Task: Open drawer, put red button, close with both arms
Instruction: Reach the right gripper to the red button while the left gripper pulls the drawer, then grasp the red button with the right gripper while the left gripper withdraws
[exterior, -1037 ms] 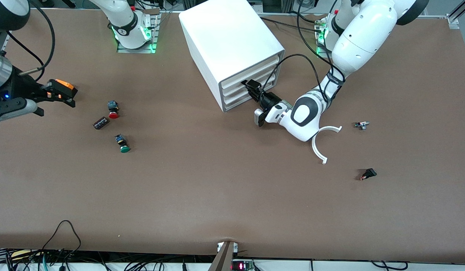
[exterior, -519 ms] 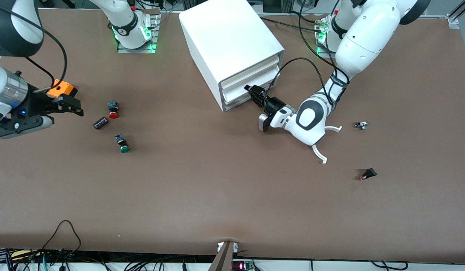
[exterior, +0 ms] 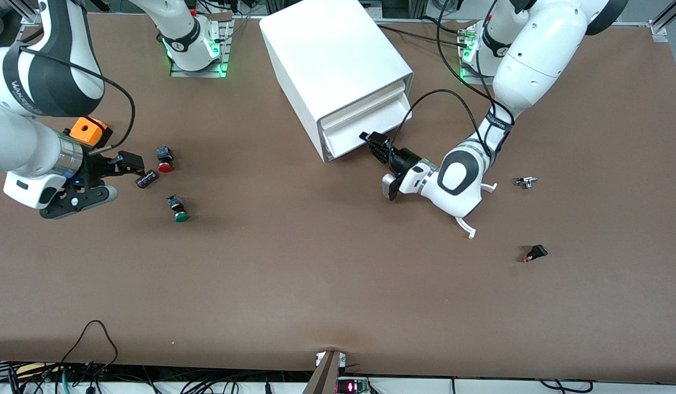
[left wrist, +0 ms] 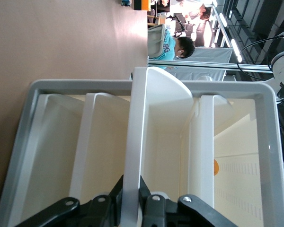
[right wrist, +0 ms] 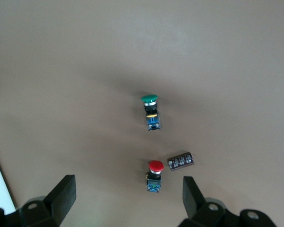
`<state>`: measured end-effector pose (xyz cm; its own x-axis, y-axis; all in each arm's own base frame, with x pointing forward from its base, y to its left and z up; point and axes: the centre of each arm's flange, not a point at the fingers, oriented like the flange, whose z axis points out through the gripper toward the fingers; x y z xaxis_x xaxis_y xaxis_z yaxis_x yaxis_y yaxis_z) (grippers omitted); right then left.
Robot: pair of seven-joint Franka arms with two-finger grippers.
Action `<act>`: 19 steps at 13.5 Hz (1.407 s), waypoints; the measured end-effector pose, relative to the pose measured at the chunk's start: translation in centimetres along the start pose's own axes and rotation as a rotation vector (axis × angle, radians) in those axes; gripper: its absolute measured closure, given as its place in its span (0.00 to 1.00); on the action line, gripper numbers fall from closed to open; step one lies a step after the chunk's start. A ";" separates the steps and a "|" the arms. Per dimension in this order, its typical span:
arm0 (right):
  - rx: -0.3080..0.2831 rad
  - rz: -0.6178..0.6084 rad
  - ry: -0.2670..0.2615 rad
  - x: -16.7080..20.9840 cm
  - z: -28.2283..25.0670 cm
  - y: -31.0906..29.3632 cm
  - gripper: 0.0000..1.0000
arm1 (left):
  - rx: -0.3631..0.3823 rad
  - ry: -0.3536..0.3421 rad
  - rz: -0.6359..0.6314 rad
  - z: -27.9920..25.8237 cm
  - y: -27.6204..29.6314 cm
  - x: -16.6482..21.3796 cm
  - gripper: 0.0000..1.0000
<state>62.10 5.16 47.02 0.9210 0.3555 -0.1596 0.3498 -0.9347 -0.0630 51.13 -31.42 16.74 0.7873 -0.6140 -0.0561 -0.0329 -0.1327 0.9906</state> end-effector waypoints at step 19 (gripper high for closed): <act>-0.046 -0.076 0.081 -15.0 28.4 4.0 0.01 | 0.060 0.097 -0.113 -8.4 -0.2 0.0 0.87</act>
<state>44.81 -3.86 21.18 0.9017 0.4256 -0.0763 0.4248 -0.9049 -0.0267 56.29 -24.83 17.60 0.8439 -0.5146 -0.1517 0.0249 -0.2451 0.9692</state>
